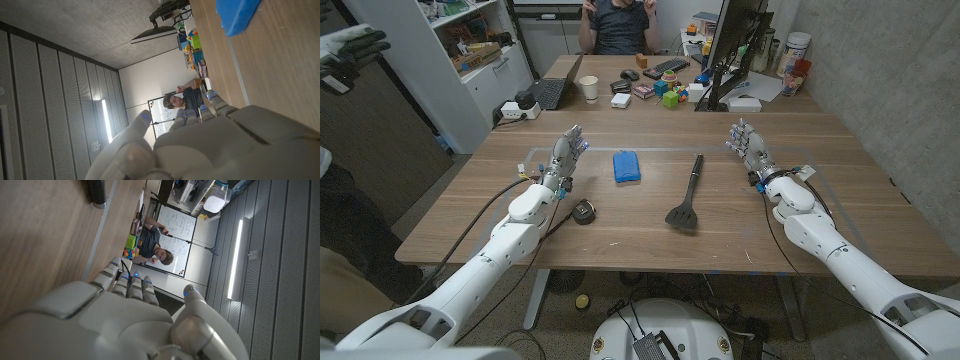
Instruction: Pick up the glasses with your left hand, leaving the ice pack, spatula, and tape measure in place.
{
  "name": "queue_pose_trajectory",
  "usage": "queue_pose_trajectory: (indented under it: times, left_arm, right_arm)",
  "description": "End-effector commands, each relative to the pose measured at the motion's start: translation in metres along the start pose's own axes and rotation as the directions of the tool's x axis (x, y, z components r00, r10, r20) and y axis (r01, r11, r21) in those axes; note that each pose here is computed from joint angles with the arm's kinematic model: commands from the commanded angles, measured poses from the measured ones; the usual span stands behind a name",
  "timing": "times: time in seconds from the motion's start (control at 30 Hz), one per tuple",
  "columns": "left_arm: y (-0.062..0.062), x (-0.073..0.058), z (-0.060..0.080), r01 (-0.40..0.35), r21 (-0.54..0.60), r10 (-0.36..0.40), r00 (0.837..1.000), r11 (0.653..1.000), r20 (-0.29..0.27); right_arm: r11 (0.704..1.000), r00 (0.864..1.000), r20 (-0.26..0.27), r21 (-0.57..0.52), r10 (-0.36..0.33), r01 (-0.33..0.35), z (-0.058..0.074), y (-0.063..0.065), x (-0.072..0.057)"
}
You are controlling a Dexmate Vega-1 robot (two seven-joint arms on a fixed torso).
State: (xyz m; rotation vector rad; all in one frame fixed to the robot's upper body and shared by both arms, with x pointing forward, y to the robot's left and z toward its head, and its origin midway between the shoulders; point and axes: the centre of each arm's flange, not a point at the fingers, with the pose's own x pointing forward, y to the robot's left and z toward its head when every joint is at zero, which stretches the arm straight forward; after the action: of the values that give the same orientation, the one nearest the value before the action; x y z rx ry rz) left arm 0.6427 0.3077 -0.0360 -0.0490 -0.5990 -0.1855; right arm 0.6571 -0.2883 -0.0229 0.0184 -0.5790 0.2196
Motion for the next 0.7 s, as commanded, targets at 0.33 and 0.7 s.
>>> queue_pose_trajectory:
  times: [0.33,0.7]
  left_arm:
    - [0.029,-0.023,0.016,-0.136,0.127,0.135,0.991,0.983,0.018]
    - [0.047,-0.027,0.033,-0.204,0.219,0.197,0.979,0.954,0.054]
  right_arm:
    - [0.999,1.000,-0.019,-0.024,0.022,-0.022,0.001,0.003,0.010]
    - [0.999,0.999,-0.019,-0.028,0.026,-0.027,0.001,0.004,0.013]
